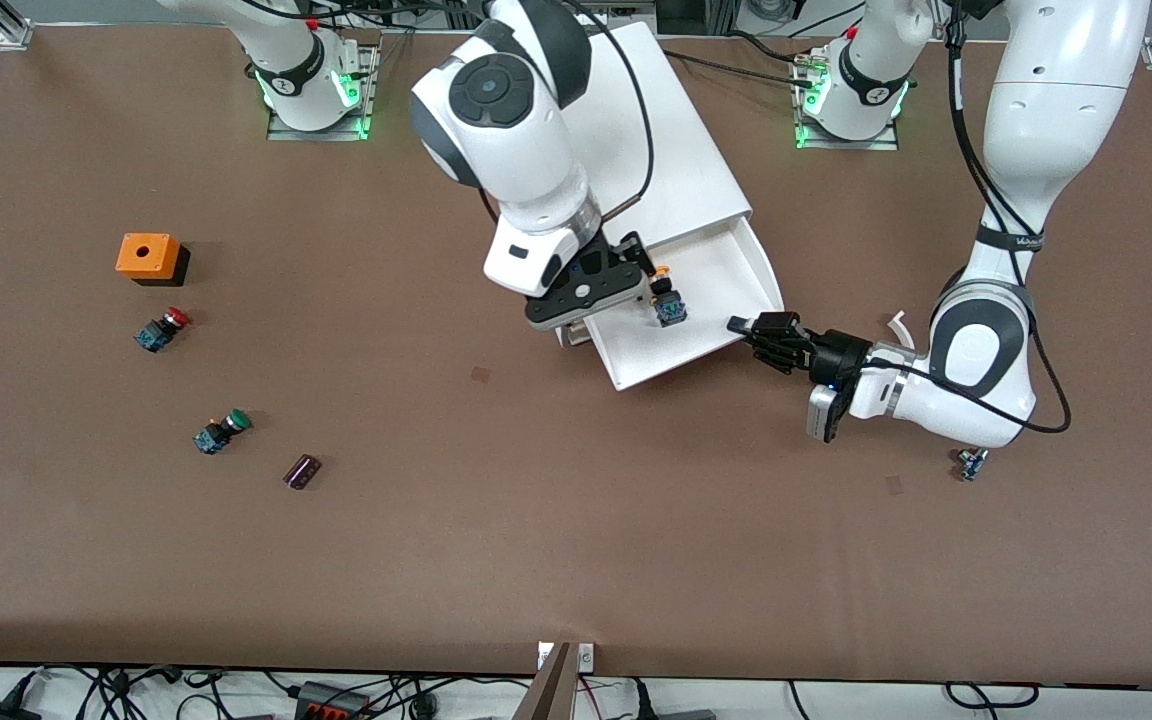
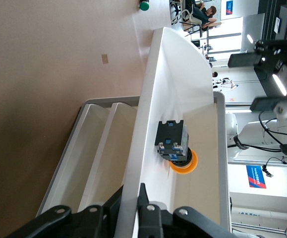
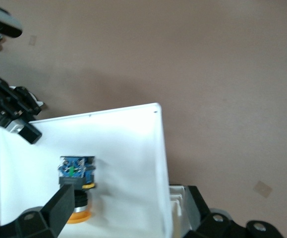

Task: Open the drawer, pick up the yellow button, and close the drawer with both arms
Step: 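Reach into the drawer and grasp the yellow button with the right gripper, then lift the button out with the right gripper while the left gripper releases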

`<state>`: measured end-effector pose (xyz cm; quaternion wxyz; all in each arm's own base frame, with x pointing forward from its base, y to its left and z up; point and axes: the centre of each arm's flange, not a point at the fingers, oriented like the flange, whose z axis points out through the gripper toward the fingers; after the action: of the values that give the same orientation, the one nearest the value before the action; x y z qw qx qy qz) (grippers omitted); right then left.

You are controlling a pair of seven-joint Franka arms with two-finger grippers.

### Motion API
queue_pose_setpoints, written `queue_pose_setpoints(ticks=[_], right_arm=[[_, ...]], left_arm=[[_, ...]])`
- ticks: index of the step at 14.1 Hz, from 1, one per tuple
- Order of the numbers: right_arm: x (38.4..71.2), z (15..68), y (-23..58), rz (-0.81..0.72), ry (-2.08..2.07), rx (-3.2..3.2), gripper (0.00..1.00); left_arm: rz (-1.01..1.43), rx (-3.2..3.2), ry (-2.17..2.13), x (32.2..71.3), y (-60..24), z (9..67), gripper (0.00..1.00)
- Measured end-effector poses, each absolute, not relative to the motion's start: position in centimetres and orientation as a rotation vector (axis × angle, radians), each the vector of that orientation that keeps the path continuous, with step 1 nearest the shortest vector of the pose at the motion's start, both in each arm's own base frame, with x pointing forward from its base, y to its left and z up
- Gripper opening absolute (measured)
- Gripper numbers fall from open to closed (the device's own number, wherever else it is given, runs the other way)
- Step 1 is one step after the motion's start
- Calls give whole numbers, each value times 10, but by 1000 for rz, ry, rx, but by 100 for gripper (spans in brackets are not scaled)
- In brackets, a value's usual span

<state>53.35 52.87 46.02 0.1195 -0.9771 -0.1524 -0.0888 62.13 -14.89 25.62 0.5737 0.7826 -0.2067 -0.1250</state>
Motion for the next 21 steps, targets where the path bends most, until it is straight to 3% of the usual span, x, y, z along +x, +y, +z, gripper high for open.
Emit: queue_pose_setpoints(ticks=[3,6,11,12,16,21], right_arm=[[514,451,555,-307,-558,-2883,100],[501,447,579,-343,-607,-2864,100],[514,430,589,-424,-509,-2817,100],[515,424,590,-424,-506,-2817,100],[509,410,598,-413,-517,-2819,100],[511,395,600,-406,-520,-2827,100]], left_arm=[[-279,1860,-478,627,-143,256,15],[-255,1905,-475,635,-126,258,45],[-303,2050,-454,647,-101,287,96],[-331,2118,-454,651,-97,306,100],[-415,2372,-435,660,-92,377,100],[-477,2421,-429,658,-91,375,100]])
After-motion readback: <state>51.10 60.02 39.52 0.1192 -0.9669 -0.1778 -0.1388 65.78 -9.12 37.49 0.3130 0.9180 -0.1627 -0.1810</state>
